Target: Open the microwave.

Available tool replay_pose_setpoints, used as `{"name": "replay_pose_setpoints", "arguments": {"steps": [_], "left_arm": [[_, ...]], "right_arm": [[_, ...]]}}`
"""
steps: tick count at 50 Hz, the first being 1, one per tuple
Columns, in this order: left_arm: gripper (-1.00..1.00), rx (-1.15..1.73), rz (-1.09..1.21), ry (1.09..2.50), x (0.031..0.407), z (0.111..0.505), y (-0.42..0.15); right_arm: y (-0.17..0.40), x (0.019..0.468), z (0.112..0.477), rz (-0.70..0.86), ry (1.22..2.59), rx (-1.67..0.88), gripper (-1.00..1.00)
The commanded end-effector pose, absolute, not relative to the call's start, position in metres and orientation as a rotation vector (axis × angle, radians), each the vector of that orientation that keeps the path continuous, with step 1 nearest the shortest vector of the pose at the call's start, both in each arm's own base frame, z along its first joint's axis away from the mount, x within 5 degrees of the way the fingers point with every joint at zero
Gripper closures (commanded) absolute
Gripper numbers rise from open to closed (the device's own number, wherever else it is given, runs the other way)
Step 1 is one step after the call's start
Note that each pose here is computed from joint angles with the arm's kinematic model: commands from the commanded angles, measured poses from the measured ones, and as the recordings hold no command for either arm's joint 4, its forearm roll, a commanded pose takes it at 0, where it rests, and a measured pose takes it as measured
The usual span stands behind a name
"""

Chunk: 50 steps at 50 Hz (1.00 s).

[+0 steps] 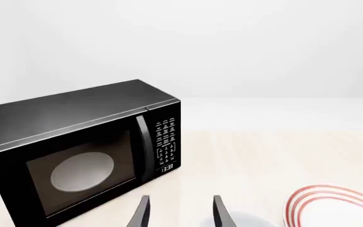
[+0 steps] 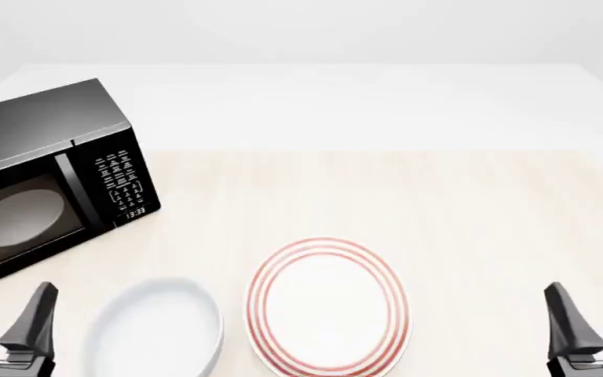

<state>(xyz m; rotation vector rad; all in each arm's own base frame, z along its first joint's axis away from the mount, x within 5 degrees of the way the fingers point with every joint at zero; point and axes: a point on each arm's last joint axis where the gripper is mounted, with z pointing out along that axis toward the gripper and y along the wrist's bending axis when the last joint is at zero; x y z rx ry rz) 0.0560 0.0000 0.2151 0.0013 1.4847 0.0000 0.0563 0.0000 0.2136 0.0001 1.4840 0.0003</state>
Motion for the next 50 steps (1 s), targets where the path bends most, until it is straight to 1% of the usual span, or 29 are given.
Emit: {"name": "replay_pose_setpoints", "arguments": {"steps": [1, 9, 11, 13, 15, 18, 21, 26, 31, 36, 39, 50], "left_arm": [[-1.0, 0.005, 0.0, 1.488, 0.055, 0.22, 0.0], [-1.0, -0.015, -0.007, 1.485, 0.057, 0.22, 0.0], [-1.0, -0.015, 0.023, 1.505, 0.06, 0.218, 0.001], [-1.0, 0.011, 0.02, 1.553, 0.072, 0.215, 0.0], [-1.0, -0.006, 0.038, 1.567, 0.078, 0.214, 0.002], [-1.0, -0.036, 0.028, 1.539, 0.073, 0.214, 0.003], [-1.0, 0.002, 0.032, 1.553, 0.09, 0.221, 0.002], [-1.0, -0.035, 0.08, 1.536, 0.095, 0.233, 0.007], [-1.0, -0.062, 0.087, 1.524, 0.104, 0.222, 0.01], [-1.0, -0.082, 0.086, 1.517, 0.112, 0.227, 0.012], [-1.0, -0.149, 0.097, 1.51, 0.116, 0.226, 0.019], [-1.0, -0.155, 0.07, 1.504, 0.134, 0.223, 0.02]], "right_arm": [[0.0, 0.057, 0.214, 0.002, 1.485, 0.002, -1.0], [0.0, 0.057, 0.214, 0.002, 1.485, 0.002, -1.0], [0.0, 0.057, 0.214, 0.002, 1.485, 0.001, -1.0], [0.0, 0.057, 0.214, 0.002, 1.485, 0.002, -1.0], [0.0, 0.057, 0.214, 0.002, 1.485, 0.002, -1.0], [0.0, 0.057, 0.214, 0.002, 1.485, 0.002, -1.0], [0.0, 0.057, 0.214, 0.002, 1.485, 0.002, -1.0], [0.0, 0.057, 0.214, 0.002, 1.485, 0.002, -1.0], [0.0, 0.057, 0.214, 0.002, 1.485, 0.002, -1.0], [0.0, 0.057, 0.215, 0.002, 1.485, 0.002, -1.0], [0.0, 0.057, 0.215, 0.002, 1.485, 0.002, -1.0], [0.0, 0.057, 0.214, 0.002, 1.485, 0.002, -1.0]]}}
